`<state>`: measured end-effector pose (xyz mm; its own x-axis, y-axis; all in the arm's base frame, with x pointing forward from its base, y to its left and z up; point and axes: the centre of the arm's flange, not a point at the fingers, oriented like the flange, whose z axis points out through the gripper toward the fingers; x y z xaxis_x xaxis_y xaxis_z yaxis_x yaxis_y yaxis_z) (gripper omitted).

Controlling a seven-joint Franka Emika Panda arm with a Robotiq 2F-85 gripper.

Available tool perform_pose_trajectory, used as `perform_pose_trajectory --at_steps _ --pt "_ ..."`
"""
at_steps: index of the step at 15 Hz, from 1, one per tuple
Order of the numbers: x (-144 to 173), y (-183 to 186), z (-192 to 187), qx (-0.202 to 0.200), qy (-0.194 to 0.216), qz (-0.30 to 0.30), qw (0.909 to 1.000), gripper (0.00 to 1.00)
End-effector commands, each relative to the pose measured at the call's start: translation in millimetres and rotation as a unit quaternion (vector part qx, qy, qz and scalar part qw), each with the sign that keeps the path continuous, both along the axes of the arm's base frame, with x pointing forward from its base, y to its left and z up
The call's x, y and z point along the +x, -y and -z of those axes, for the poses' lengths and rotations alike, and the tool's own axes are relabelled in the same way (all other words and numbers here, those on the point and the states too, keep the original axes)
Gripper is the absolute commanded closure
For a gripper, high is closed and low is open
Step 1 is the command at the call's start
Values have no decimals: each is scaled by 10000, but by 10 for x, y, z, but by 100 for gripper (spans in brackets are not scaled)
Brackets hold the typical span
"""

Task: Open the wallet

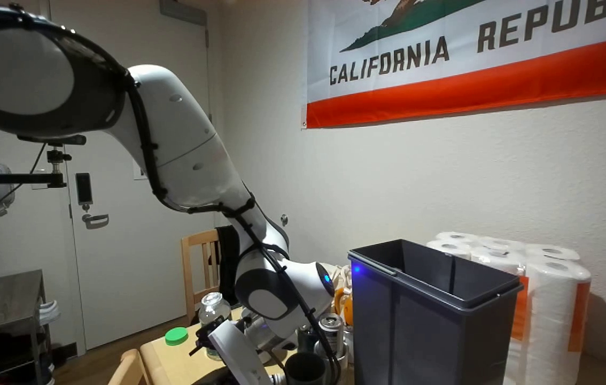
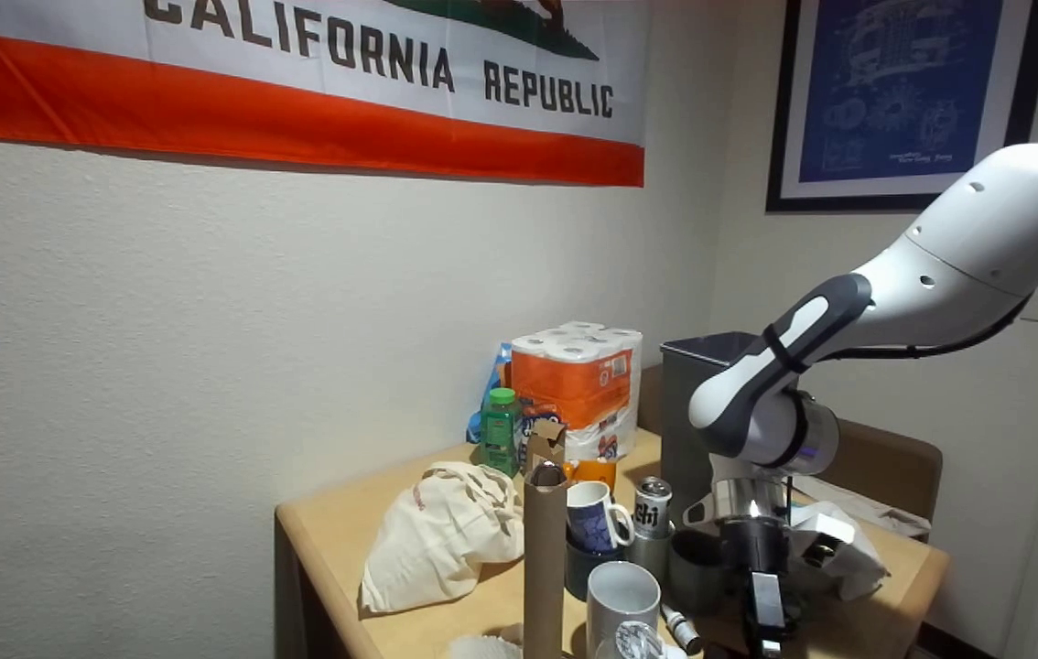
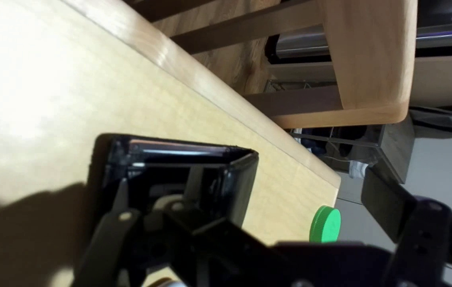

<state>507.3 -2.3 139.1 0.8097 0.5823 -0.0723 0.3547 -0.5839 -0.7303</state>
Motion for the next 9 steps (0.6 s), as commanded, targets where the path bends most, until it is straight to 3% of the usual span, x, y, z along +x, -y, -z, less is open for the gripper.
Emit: perform_pose_trajectory --at_steps 1,9 --pt "-58 -154 -199 325 369 -115 9987 0" --pt "-145 -408 -363 682 775 -776 9916 0"
